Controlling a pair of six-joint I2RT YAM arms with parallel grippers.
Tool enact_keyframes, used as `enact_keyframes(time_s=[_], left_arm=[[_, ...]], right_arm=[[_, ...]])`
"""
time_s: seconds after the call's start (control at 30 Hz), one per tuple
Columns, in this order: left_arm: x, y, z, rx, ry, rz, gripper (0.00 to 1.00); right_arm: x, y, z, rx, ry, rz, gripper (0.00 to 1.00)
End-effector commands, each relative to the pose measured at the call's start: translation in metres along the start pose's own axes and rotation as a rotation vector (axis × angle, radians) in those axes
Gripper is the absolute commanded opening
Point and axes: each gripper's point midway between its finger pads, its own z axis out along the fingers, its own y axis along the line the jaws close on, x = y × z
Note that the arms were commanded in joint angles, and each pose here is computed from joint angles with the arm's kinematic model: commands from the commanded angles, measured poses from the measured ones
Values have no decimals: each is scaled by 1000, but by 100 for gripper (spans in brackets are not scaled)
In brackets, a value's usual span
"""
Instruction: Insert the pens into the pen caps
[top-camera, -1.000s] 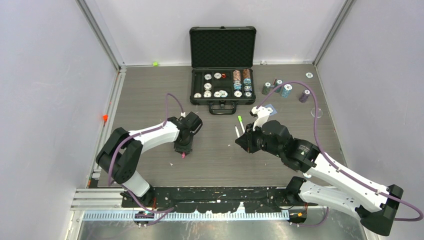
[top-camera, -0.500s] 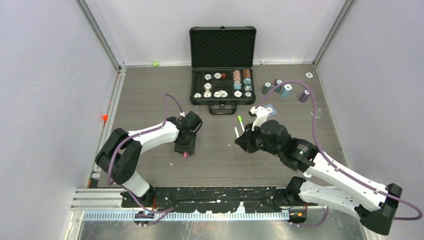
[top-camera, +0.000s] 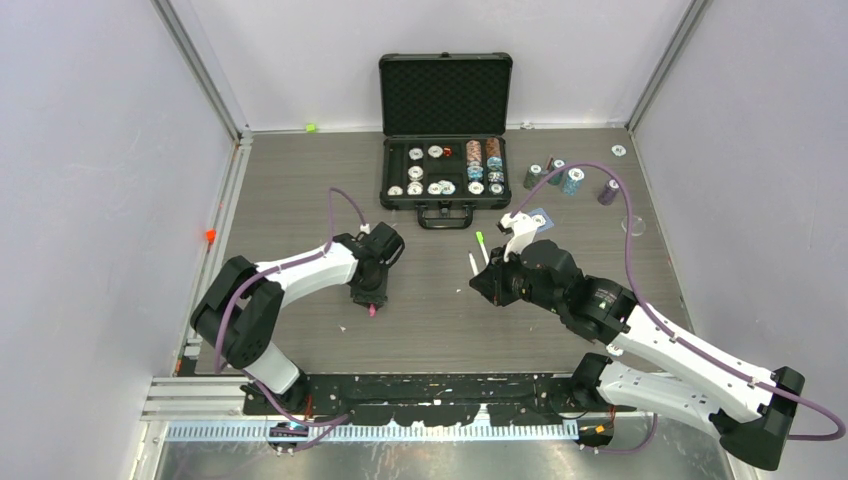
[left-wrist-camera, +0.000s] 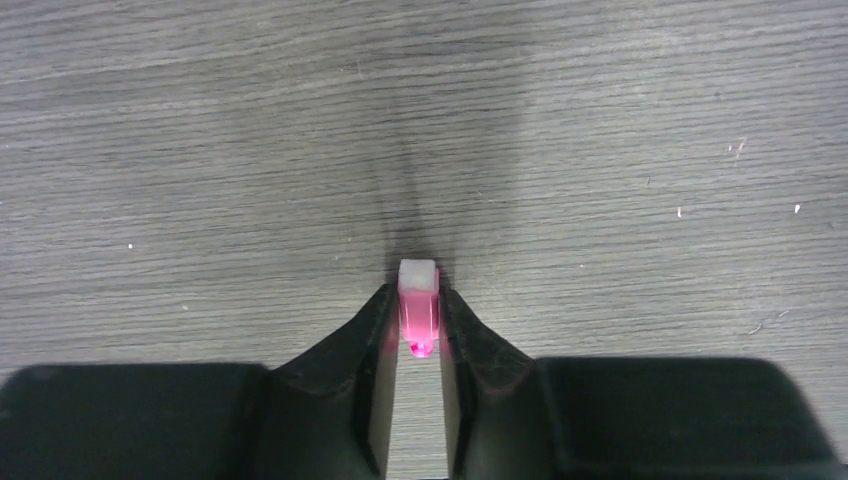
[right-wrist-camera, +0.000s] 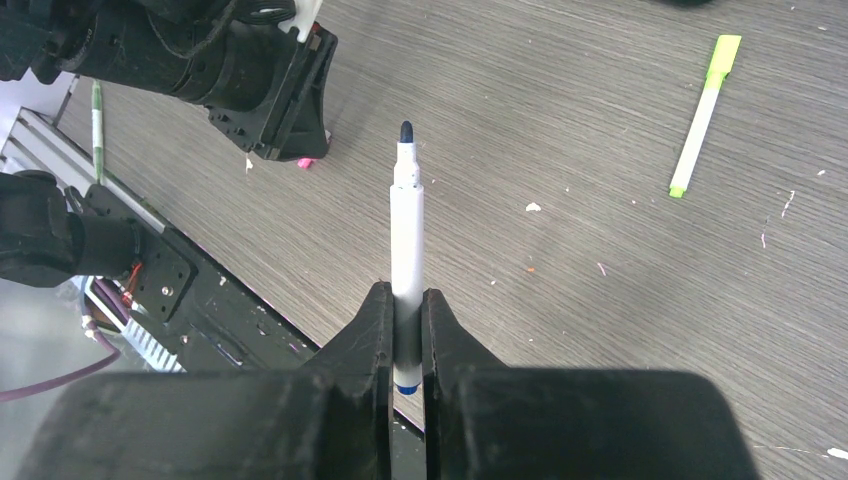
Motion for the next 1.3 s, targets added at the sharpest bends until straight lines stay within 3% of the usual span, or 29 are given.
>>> enact_keyframes(time_s=[0.0, 0.13, 0.33, 0.53, 0.77, 0.9, 1.1, 1.27], left_arm=[[-3, -7, -2, 39, -11, 7, 19], [-9, -16, -9, 86, -27, -1, 0], [-30, -49, -45, 294, -147, -8, 0], [-60, -77, -109, 527, -354, -16, 0], [-86, -85, -173, 706, -600, -100, 0], [-98, -82, -183, 752, -704, -194, 0], [-114, -85, -170, 927, -629, -330, 0], [-119, -100, -193, 1101, -644, -343, 0]], right_arm=[[-15, 8, -1, -29, -54, 6, 1], [-14, 9, 4, -38, -63, 12, 1], [-19, 17, 6, -88, -101, 7, 1], [-28, 34, 1, -186, -146, -29, 0], [-37, 51, -4, -274, -182, -40, 0], [-39, 54, -1, -278, -170, -40, 0], [-41, 57, 0, -285, -163, -34, 0], [-39, 63, 3, -309, -146, -34, 1]])
